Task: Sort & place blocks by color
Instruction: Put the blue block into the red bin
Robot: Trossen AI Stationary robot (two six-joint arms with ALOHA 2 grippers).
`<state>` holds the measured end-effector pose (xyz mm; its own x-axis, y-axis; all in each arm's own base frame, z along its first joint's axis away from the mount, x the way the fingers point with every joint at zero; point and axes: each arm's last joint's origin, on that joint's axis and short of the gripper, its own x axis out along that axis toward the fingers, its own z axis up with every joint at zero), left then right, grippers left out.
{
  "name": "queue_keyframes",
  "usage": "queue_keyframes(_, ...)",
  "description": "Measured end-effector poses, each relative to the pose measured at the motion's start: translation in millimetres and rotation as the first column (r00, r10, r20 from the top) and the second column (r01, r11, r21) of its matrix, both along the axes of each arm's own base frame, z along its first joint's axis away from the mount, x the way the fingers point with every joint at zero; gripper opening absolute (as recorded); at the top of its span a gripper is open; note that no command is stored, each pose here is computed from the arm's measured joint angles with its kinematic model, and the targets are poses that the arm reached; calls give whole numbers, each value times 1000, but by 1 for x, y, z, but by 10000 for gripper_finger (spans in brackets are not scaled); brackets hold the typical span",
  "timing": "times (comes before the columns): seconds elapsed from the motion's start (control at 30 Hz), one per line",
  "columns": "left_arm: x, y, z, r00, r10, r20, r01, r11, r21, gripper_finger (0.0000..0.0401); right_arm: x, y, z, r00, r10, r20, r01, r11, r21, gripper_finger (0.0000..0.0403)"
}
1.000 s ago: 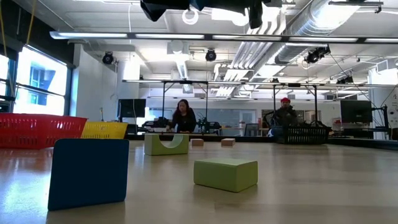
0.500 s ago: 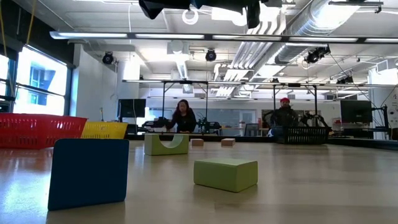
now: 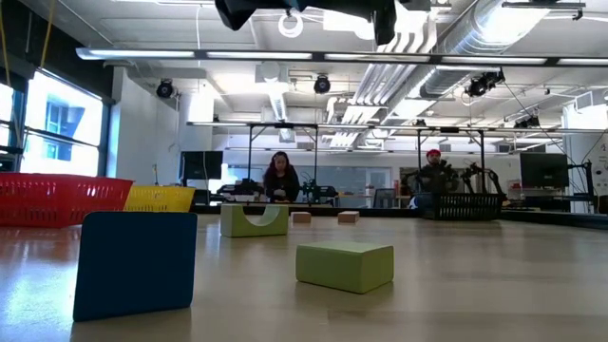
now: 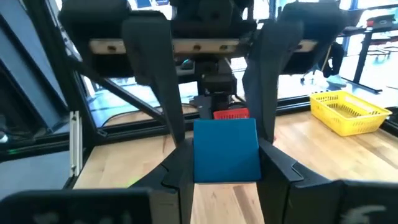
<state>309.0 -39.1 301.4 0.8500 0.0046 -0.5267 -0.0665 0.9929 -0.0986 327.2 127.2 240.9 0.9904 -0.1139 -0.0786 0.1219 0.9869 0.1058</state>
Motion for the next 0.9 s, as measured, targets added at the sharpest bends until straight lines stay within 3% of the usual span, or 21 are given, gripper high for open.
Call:
queue_keyframes(0.37,1,-1,0,999,-52,3,52,999,12,211,1,-2,2,1000,21,14,-21,1000,5,102)
queue_keyframes(0.53,0,-3,0,993,-116,-3,116,993,-28,211,1,-1,3,999,28,22,-28,1000,-9,102)
queue_keyframes(0.9,1,-3,0,993,-114,3,114,993,5,211,1,-1,4,998,53,39,-53,999,1,102)
